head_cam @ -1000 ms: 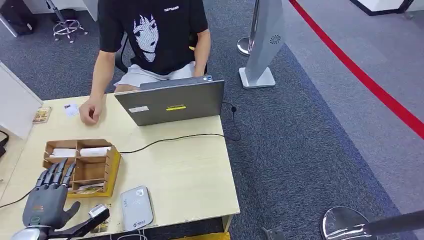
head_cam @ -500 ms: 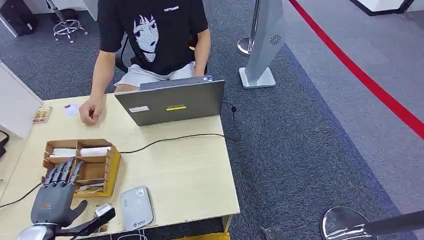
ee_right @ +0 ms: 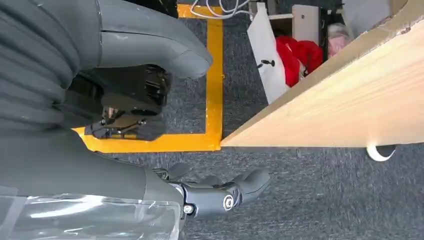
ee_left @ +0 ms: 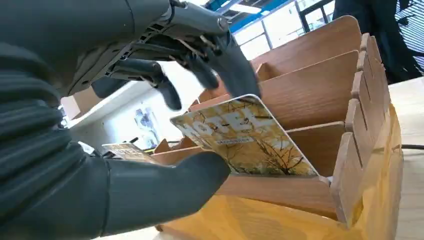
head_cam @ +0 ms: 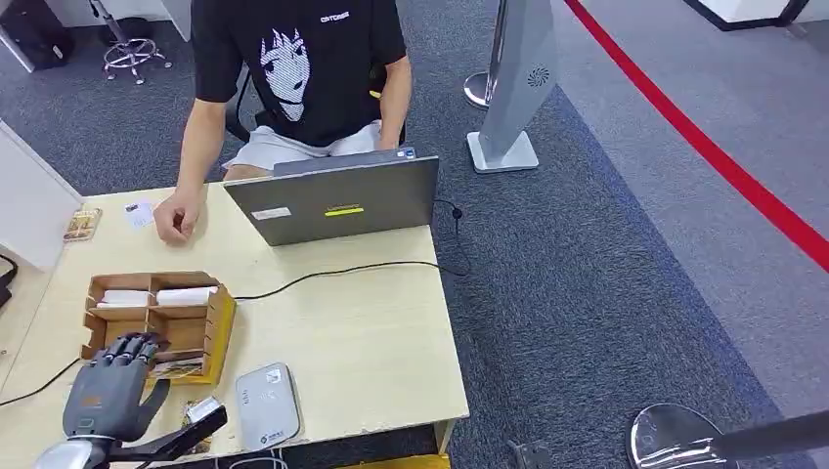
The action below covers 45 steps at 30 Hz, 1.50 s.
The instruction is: Pass the card to the sensor for recognition and then transmit it.
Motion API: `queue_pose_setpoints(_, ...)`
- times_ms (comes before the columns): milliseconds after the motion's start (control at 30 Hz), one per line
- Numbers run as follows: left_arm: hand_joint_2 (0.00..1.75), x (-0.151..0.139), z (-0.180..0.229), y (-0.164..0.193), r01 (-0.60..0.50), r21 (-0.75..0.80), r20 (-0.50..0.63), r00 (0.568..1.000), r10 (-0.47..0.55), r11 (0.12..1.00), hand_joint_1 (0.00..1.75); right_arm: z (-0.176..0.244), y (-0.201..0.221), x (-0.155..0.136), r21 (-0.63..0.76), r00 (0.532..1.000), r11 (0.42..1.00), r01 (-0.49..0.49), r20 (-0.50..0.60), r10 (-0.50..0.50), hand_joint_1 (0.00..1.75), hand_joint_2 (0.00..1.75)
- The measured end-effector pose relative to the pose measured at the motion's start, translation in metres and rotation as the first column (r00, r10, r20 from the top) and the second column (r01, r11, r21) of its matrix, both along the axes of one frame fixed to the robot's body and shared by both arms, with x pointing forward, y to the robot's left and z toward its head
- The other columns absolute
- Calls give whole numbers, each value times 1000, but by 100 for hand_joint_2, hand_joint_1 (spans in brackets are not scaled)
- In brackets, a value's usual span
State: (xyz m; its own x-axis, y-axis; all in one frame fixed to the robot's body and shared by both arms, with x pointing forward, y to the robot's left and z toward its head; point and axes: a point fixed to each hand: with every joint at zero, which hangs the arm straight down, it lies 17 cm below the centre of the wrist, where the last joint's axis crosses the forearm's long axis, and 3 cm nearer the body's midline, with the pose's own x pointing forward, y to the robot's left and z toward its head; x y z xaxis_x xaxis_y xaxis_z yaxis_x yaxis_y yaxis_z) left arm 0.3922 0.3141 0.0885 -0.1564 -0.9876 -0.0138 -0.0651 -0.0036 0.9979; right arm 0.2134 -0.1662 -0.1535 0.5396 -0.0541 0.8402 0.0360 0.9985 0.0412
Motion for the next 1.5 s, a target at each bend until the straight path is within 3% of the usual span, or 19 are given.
queue_pose_setpoints(433, 175, 0, 7, -6, 19, -37, 24, 1000, -18, 999, 175, 0, 0, 1, -6, 1000, 1000, 4, -3, -4, 0, 175)
queue_pose_setpoints(967, 175, 17, 120, -27, 94, -99, 252, 966, -66, 991, 175, 1, 3, 3, 2, 1000, 1000, 5, 2, -5, 0, 175)
queue_pose_setpoints(1267, 175, 70, 197, 17, -14, -32, 304, 952, 23, 999, 175, 0, 6, 6, -4, 1000, 1000, -10, 2, 10, 0, 175)
queue_pose_setpoints(1500, 175, 86, 211, 44, -77, -70, 304, 948, 95, 995, 175, -2, 8, 7, -5, 1000, 1000, -20, -4, 20, 0, 175)
